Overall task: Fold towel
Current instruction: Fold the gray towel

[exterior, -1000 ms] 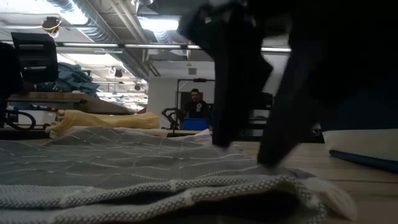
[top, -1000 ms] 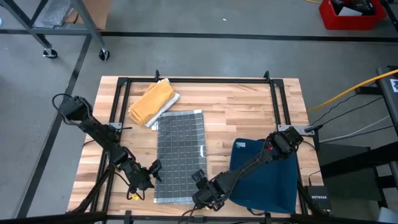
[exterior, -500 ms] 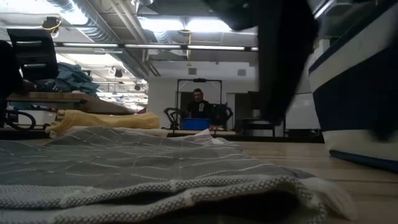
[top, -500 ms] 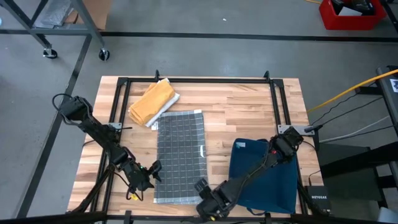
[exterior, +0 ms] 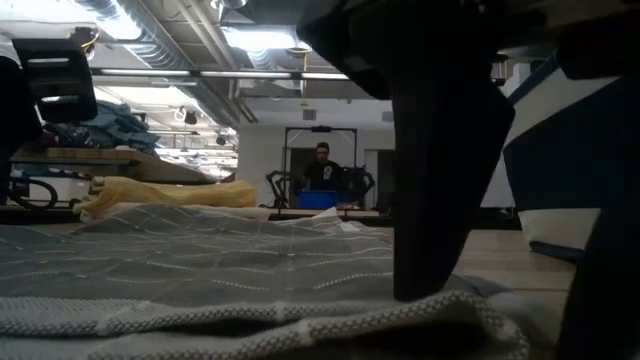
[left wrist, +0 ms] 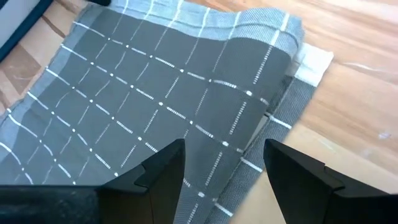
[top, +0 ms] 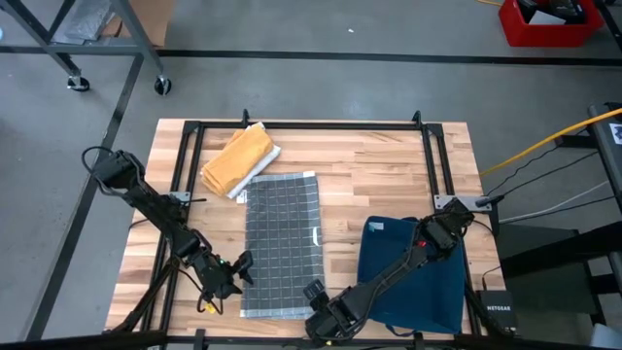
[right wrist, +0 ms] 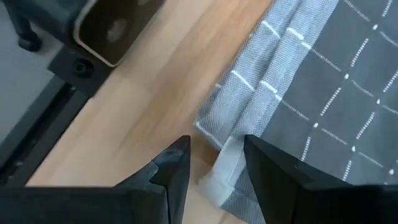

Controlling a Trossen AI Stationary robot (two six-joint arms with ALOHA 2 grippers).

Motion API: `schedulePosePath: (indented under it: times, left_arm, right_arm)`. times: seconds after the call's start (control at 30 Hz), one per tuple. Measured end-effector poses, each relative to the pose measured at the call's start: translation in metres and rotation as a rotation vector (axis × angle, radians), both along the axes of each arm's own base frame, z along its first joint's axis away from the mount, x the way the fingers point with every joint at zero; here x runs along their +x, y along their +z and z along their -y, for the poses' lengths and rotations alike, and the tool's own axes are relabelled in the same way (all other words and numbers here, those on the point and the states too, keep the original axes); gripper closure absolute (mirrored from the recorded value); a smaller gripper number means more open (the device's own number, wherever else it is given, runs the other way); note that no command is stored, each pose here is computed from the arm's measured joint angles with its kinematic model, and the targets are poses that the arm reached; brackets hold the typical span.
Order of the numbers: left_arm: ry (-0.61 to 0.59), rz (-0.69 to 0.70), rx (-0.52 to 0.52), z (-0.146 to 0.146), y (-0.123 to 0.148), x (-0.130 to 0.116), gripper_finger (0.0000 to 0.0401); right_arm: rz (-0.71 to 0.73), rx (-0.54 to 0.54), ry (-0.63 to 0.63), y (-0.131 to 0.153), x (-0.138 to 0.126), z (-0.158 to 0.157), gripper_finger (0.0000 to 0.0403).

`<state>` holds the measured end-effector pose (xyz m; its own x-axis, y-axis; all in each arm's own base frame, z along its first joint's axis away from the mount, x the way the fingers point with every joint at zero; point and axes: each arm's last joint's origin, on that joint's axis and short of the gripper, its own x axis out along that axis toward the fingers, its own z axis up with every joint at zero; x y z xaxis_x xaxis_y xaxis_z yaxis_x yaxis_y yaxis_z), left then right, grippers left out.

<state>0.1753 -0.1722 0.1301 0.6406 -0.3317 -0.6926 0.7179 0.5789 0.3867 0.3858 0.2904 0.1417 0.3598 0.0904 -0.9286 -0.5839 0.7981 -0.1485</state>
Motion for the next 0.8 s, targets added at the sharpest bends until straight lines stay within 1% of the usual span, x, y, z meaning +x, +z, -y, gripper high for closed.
schedulePosePath:
  times: [0.17,0.33,0.5,0.63,0.8]
  left_arm:
    - [-0.003,-0.013,0.032,-0.001,-0.006,0.002,0.0191]
    - [0.005,-0.026,0.05,0.0,-0.014,0.004,0.0191]
    - [0.0,0.016,0.022,0.003,-0.015,0.009,0.0191]
    - [0.021,0.009,0.01,0.002,-0.018,0.012,0.0192]
    - [0.039,0.002,-0.005,0.001,-0.016,0.011,0.0204]
  right_arm:
    - [0.033,-0.039,-0.023,-0.001,0.003,0.003,0.0247]
    - [0.036,-0.047,-0.035,-0.002,0.006,0.006,0.0247]
    - [0.042,-0.046,-0.037,-0.003,0.006,0.006,0.0247]
    - [0.046,-0.047,-0.039,-0.003,0.007,0.006,0.0247]
    - [0.041,-0.02,-0.095,-0.003,0.007,0.006,0.0247]
